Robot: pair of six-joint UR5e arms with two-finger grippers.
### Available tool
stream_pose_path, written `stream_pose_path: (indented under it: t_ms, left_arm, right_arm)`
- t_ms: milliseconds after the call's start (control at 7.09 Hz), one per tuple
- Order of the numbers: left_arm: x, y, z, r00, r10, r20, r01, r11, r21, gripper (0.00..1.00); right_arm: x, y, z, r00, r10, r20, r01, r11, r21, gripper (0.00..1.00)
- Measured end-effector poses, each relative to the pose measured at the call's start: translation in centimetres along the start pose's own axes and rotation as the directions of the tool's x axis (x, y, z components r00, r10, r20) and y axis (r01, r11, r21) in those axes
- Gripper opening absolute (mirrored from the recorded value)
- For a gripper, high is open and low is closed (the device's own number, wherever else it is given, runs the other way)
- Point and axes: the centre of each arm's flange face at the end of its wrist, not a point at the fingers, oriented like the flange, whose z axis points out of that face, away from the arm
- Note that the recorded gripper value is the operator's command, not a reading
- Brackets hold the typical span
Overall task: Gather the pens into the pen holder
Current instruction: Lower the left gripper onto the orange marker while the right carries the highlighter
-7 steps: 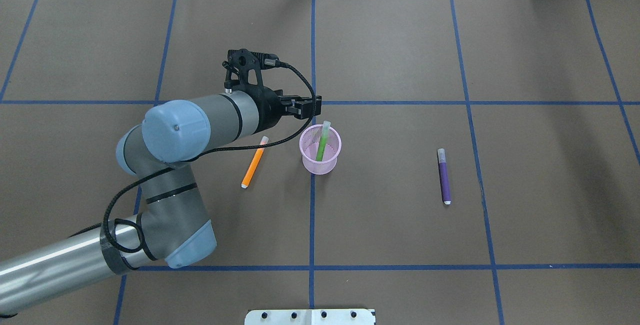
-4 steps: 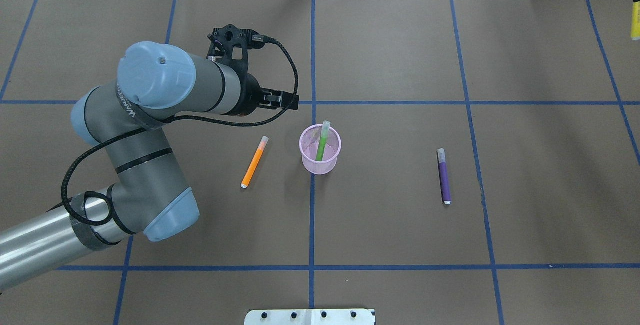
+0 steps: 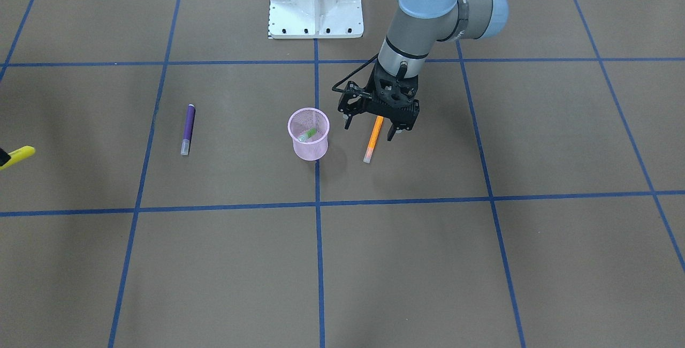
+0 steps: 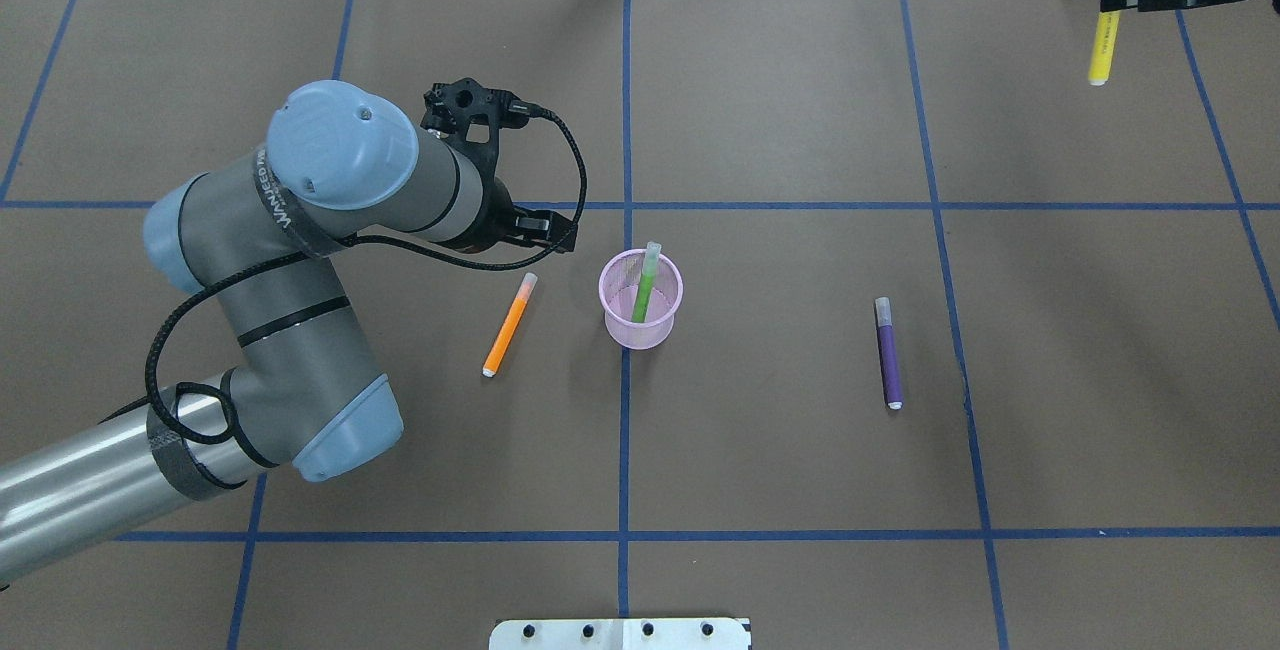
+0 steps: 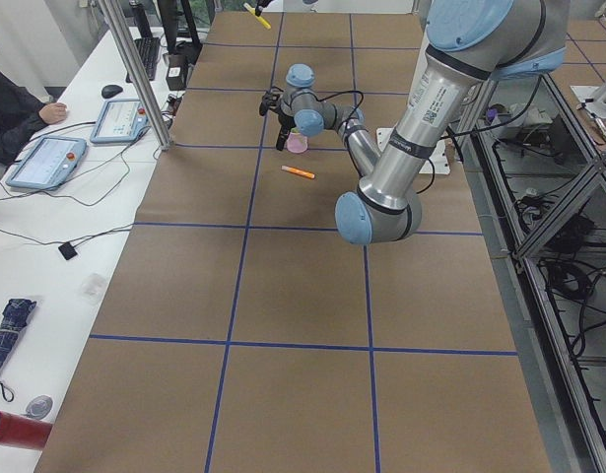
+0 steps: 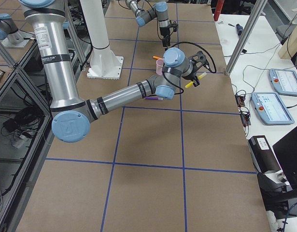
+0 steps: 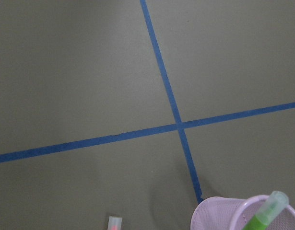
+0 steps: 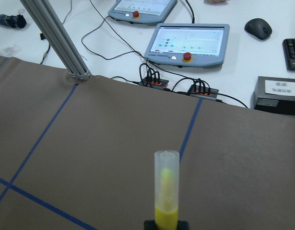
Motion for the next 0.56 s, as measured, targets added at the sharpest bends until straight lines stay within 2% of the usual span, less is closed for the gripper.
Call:
stream_pose_path:
  t_ms: [282,564]
  left_arm:
    - [-0.8,0.6,2.7,0.999,0.024,0.04,-0.022,0.998,-0.054,0.91]
    - [-1.1,1.6,5.1,0.997,0.03,0.064,-0.024,0.995,-0.093,0.89]
  right_arm:
    - [-4.5,2.3,3.4,0.996,-0.054,0.074,0.049,0.997,0.061,0.0]
    - [-9.2,5.1,7.1,0.988,-0.074,0.133,0.06,0.993,0.102,0.0]
